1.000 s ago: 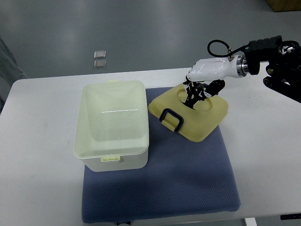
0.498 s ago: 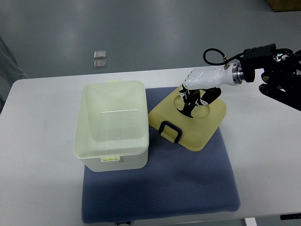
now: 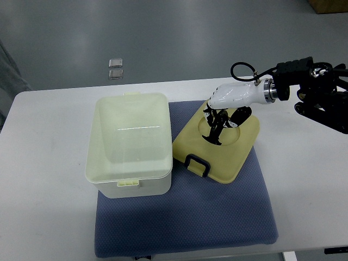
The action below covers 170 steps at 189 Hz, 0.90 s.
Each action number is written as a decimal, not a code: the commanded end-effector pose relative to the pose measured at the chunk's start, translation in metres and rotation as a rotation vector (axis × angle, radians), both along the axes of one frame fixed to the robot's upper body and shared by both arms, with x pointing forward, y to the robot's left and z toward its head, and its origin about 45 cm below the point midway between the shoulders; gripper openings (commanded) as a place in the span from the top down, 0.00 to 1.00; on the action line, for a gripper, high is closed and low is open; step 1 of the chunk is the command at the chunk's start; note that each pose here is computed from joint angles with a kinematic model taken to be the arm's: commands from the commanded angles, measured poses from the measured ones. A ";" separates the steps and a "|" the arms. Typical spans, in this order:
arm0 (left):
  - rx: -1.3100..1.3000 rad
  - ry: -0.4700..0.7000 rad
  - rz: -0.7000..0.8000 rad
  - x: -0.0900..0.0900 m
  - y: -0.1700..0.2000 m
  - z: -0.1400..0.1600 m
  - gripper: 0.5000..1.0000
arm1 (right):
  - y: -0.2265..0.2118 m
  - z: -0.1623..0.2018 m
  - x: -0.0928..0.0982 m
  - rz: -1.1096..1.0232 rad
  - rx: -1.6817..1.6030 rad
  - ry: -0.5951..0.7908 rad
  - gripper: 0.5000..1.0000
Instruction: Open white storage box with right hand
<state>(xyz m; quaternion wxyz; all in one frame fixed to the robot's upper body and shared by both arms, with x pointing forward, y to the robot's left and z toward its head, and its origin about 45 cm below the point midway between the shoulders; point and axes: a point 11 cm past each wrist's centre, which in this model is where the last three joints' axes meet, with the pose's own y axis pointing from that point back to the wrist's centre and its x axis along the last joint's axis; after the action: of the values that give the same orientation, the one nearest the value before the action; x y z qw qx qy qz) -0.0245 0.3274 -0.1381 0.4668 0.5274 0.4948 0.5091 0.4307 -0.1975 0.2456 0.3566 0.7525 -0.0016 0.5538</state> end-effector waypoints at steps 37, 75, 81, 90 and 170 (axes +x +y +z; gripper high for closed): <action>0.000 0.000 -0.001 0.000 0.000 0.000 0.00 | 0.000 -0.002 -0.001 -0.016 0.021 0.025 0.22; 0.000 0.000 -0.001 0.000 0.000 0.000 0.00 | 0.001 0.004 0.001 -0.038 0.070 0.033 0.19; 0.000 0.000 -0.001 0.000 0.000 0.000 0.00 | 0.002 0.006 0.002 -0.047 0.092 0.036 0.19; 0.000 0.000 -0.001 0.000 0.000 0.000 0.00 | 0.004 0.009 0.003 -0.062 0.125 0.047 0.19; 0.000 0.000 -0.001 0.000 0.000 0.000 0.00 | 0.005 0.043 0.020 -0.339 0.737 0.263 0.19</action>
<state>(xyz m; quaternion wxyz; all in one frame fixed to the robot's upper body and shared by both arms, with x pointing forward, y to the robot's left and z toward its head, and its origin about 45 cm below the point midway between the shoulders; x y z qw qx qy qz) -0.0245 0.3274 -0.1381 0.4669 0.5275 0.4947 0.5090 0.4450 -0.1905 0.2803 0.2123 0.8621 -0.2052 0.4120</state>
